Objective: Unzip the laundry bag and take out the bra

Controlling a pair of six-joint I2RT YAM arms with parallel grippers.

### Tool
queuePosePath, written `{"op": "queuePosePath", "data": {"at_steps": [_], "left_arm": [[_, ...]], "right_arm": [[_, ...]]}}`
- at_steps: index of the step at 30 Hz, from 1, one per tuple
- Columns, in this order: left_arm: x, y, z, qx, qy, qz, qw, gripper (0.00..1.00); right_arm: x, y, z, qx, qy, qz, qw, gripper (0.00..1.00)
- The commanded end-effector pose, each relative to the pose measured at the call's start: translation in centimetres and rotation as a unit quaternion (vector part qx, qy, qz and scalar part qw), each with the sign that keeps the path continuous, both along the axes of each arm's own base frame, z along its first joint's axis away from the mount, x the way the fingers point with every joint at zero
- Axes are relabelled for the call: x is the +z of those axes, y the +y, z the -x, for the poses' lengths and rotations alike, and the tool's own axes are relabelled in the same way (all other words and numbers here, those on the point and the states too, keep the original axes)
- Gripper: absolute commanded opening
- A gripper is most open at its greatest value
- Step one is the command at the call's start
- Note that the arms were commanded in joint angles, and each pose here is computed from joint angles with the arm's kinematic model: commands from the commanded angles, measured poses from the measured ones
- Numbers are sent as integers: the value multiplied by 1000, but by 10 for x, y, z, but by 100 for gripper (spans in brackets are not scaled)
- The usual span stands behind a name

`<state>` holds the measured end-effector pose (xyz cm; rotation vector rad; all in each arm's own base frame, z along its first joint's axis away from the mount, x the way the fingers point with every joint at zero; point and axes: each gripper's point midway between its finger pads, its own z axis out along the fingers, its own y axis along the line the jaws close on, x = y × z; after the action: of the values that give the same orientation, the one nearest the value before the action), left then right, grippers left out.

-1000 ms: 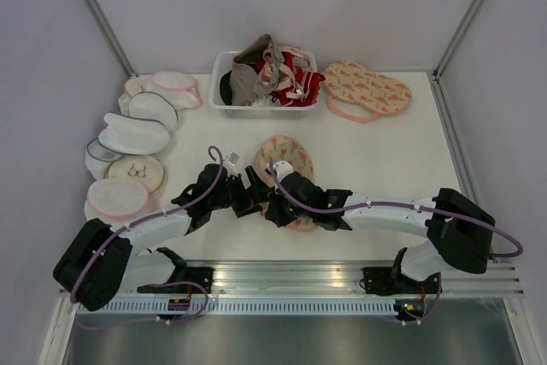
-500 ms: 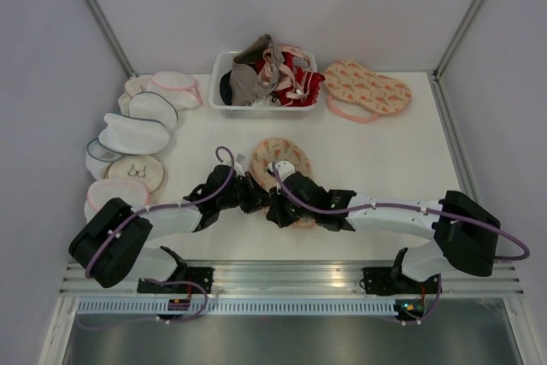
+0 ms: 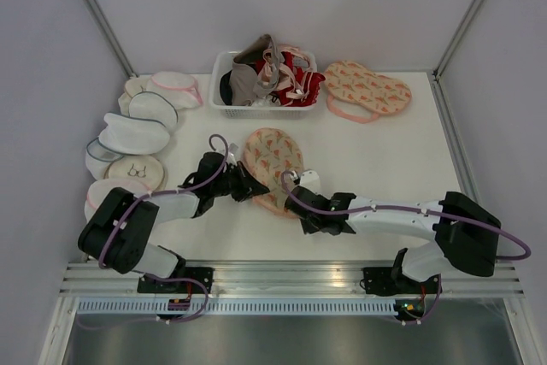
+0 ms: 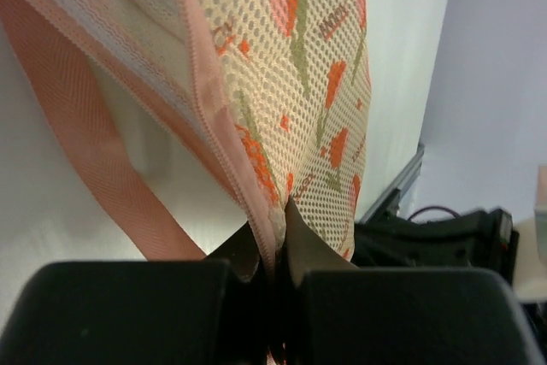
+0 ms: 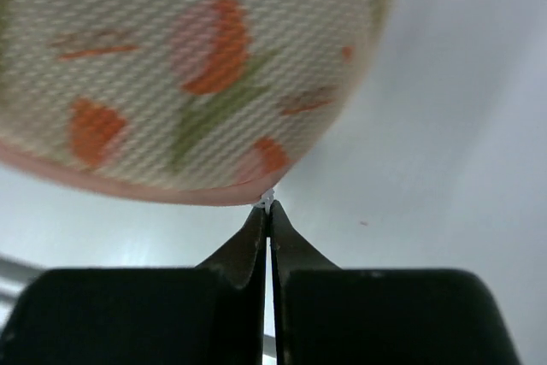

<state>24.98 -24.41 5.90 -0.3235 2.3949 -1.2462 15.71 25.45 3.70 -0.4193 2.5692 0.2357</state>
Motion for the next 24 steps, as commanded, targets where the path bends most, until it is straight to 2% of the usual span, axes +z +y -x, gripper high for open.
{"op": "queuePosePath", "data": {"at_steps": [1,6,9,12,13,14,16,17,19,22,24], "left_arm": [[35,-14,-12,-82,-84,27,993,2],[55,-21,-23,-161,-138,22,977,2],[67,-37,-45,-204,-146,28,968,2],[71,-44,-64,-200,-150,29,968,2],[58,-42,-71,-185,-132,13,974,6],[53,-40,-74,-175,-124,1,977,36],[39,-32,-81,-143,-107,-35,983,63],[35,-27,-82,-128,-100,-47,986,86],[20,-6,-82,-75,-76,-100,989,98],[4,26,-72,0,-39,-161,986,99],[9,39,-54,36,-31,-153,987,99]], "right_arm": [[3,-72,-25,-115,-63,150,980,0],[15,-82,-46,-161,-109,174,965,0],[18,-69,-50,-146,-111,149,972,0],[23,-59,-49,-135,-109,113,978,0],[25,-58,-47,-131,-109,107,979,0],[29,-57,-47,-132,-111,95,980,0],[32,-54,-47,-127,-113,81,982,0],[35,-52,-47,-125,-115,72,983,0],[37,-48,-47,-119,-114,60,984,0],[35,-37,-44,-99,-102,41,989,1],[33,-19,-39,-77,-82,6,994,0]]}}
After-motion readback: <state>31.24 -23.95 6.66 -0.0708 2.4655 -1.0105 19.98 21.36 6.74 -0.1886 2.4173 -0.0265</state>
